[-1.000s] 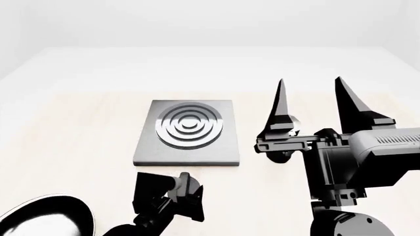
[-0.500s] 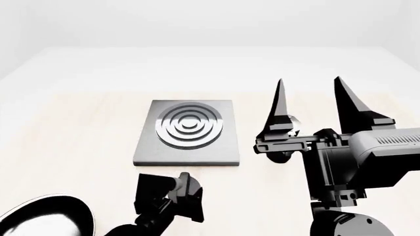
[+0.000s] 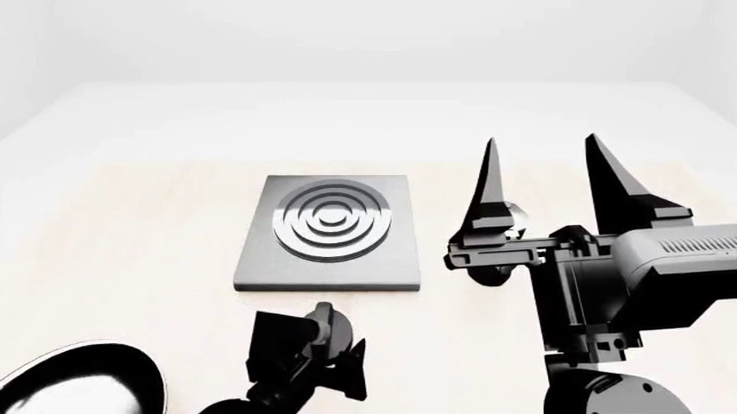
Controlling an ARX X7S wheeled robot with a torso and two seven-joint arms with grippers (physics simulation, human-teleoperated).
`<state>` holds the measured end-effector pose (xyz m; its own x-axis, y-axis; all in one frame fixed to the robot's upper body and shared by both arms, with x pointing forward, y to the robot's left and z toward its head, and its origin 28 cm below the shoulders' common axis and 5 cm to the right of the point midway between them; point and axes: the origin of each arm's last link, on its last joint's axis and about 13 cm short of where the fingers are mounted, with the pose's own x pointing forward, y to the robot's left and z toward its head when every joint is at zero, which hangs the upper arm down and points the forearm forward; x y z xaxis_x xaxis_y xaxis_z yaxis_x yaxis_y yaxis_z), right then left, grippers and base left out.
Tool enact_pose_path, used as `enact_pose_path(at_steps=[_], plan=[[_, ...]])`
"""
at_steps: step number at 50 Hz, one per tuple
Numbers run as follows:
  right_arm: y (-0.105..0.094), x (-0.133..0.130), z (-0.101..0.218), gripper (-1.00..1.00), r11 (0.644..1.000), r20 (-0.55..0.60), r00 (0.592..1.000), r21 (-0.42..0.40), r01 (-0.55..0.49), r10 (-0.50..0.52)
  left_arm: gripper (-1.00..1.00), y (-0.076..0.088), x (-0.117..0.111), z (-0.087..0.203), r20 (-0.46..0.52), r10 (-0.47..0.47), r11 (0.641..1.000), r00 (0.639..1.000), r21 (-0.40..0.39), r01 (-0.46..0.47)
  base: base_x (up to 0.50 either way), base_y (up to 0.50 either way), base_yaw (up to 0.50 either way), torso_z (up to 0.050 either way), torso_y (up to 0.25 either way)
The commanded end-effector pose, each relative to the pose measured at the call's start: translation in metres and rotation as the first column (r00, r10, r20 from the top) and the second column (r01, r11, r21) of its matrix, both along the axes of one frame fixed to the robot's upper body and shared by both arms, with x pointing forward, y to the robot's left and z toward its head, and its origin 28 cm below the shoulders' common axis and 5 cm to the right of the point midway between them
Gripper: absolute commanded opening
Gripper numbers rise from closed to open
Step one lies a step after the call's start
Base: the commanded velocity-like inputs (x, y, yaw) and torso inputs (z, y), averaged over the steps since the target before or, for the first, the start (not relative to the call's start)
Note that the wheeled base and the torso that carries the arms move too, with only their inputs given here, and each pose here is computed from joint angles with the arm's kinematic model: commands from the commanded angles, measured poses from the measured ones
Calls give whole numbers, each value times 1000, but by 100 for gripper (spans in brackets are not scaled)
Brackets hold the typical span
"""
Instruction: Turn on the stove and put the moka pot on it.
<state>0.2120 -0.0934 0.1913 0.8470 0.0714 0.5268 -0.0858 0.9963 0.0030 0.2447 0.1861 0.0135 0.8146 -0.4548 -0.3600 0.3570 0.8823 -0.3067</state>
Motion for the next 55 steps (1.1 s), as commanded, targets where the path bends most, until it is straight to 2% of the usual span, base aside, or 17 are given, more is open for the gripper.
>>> enact_pose_path(at_steps=[1, 15, 23, 35, 39, 41, 42, 43, 44, 45, 47, 49, 51, 52, 53, 55], plan=[[0, 0, 0, 100, 1000, 0, 1000, 1, -1, 1, 100, -4, -3, -6, -16, -21, 1000, 1000, -12, 21, 0, 0, 0, 0, 0], [0, 0, -1, 100, 1000, -2, 1000, 1, -2, 2, 100, -23, -10, 4, 3, -117, 993, 993, -27, 117, 0, 0, 0, 0, 0], [-1, 0, -2, 100, 1000, -4, 1000, 2, 1, -1, 100, -36, -13, 20, 40, -191, 981, 981, -26, 192, 0, 0, 0, 0, 0], [-2, 0, -2, 100, 1000, -7, 1000, 3, 3, -3, 100, -25, -2, 67, 228, -153, 988, 962, 40, 147, 0, 0, 0, 0, 0], [-2, 0, -1, 100, 1000, -6, 1000, 2, 6, -6, 100, -17, -3, 92, 348, -120, 992, 930, 77, 100, 0, 0, 0, 0, 0], [-2, 1, -1, 100, 1000, -6, 1000, 2, 7, -7, 100, -12, -2, 99, 387, -84, 996, 918, 53, 68, 0, 0, 0, 0, 0], [-3, 1, -1, 100, 1000, -6, 1000, 1, 8, -8, 100, -9, -2, 102, 409, -72, 996, 910, 70, 47, 0, 0, 0, 0, 0], [-3, 1, -1, 100, 1000, -6, 1000, 1, 10, -10, 100, -4, -1, 110, 464, -44, 997, 885, 73, 11, 0, 0, 0, 0, 0], [-3, 1, -1, 100, 1000, -6, 1000, 1, 10, -10, 100, -4, -1, 110, 464, -44, 997, 885, 73, 11, 0, 0, 0, 0, 0], [-4, 1, -1, 100, 1000, -6, 1000, -1, 14, -14, 100, 2, -1, 118, 531, -26, 994, 847, 104, -35, 0, 0, 0, 0, 0], [-5, 2, -1, 100, 1000, -7, 1000, 1, 16, -16, 100, 6, -2, 123, 559, -4, 991, 829, 115, -72, 0, 0, 0, 0, 0], [-5, 2, 0, 100, 1000, -5, 1000, -2, 17, -17, 100, 16, -3, 134, 627, 38, 981, 778, 123, -147, 0, 0, 0, 0, 0], [-5, 2, 1, 100, 1000, -4, 1000, -4, 18, -18, 100, 20, -4, 140, 657, 59, 979, 752, 110, -172, 0, 0, 0, 0, 0], [-5, 2, 1, 100, 1000, -4, 1000, -4, 19, -19, 100, 24, -5, 144, 682, 61, 971, 729, 128, -201, 0, 0, 0, 0, 0], [-5, 2, 1, 100, 1000, -3, 1000, -5, 19, -19, 100, 28, -8, 148, 706, 84, 967, 704, 114, -229, 0, 0, 0, 0, 0], [-5, 3, 1, 100, 1000, -2, 1000, -5, 20, -20, 100, 34, -11, 153, 730, 115, 956, 674, 103, -275, 0, 0, 0, 0, 0]])
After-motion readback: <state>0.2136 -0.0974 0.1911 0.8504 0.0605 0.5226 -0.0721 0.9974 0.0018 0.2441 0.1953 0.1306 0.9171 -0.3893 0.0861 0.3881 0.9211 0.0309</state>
